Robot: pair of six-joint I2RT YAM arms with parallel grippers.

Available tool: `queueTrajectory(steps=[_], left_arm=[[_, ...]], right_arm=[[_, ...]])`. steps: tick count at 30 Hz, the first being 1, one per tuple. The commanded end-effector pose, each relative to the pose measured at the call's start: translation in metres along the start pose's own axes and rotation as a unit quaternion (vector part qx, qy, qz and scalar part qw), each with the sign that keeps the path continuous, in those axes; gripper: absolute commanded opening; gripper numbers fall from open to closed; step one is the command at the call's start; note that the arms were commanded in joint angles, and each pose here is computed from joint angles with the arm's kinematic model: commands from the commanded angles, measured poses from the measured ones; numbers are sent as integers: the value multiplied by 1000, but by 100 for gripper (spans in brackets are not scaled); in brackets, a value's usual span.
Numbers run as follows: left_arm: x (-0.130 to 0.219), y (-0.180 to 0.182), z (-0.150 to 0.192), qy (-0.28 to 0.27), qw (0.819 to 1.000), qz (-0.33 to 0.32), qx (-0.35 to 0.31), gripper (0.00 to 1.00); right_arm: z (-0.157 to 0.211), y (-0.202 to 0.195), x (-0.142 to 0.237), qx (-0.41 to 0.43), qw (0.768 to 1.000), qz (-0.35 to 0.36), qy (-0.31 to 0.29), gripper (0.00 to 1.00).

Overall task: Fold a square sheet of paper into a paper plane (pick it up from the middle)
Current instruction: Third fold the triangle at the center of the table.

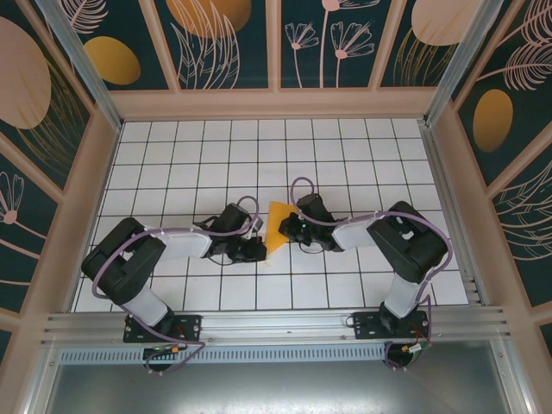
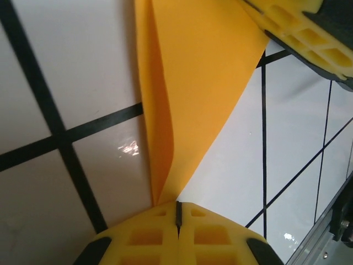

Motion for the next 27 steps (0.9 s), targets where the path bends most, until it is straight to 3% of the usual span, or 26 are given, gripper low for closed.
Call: queueTrajectory(steps=[1, 7, 15, 21, 27], left_arm=[[-2, 28, 23, 34, 997, -34, 63, 0], [17, 13, 25, 11, 998, -7, 58, 0], [45, -45, -7, -48, 996, 72, -26, 5], [20, -42, -34, -43, 998, 27, -45, 3], [-7, -12, -34, -23, 999, -25, -34, 2]], right_arm=[[19, -37, -8, -6, 996, 84, 32, 0], [18, -37, -8, -7, 996, 84, 31, 0], [16, -34, -10, -7, 996, 79, 29, 0], [15, -32, -9, -7, 997, 77, 27, 0], [13, -27, -8, -4, 997, 71, 26, 0]])
Point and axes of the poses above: each hand's point on the last joint's axis, 136 mm out from that joint toward the fingers, its own x axis back along the fingers, its own y axis along the line the jaws close on, z = x × y, the point moved 5 cm from there along x, back along the fingers, and after that the axes turned 5 degrees about x, right-handed, at the moved point
